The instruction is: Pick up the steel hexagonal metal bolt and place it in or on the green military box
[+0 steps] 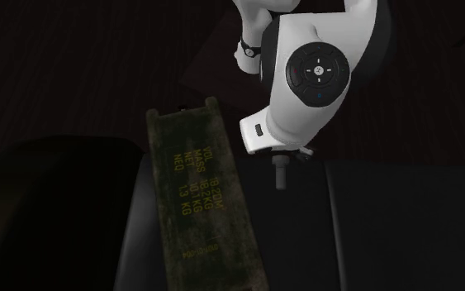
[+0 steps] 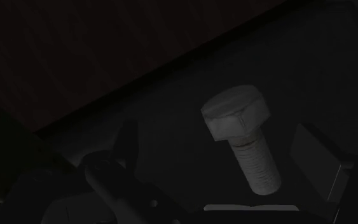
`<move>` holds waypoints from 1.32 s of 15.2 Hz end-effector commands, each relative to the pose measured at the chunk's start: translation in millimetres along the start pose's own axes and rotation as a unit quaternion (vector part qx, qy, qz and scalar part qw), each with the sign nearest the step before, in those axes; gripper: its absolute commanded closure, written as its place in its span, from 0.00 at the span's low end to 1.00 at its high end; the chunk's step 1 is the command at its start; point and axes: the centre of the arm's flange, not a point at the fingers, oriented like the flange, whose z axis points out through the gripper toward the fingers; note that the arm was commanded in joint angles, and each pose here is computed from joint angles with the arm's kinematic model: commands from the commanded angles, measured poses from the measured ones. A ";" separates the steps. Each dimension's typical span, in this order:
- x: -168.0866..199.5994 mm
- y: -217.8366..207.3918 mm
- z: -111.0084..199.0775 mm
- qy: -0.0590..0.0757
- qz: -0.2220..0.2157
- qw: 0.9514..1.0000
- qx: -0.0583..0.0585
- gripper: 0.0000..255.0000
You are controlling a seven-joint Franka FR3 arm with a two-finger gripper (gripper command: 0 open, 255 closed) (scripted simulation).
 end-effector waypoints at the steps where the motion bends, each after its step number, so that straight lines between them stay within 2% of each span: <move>1: 11.4 -20.8 12.8 -0.008 -0.002 1.000 0.000 0.00; 9: 10.8 -20.8 52.8 -0.008 -0.002 1.000 0.000 0.00; 17: 10.8 -20.8 52.8 -0.008 -0.002 1.000 0.000 0.00; 18: 10.8 -20.8 52.8 -0.008 -0.002 1.000 0.000 1.00; 20: 10.8 -20.8 52.8 -0.008 -0.002 1.000 0.000 1.00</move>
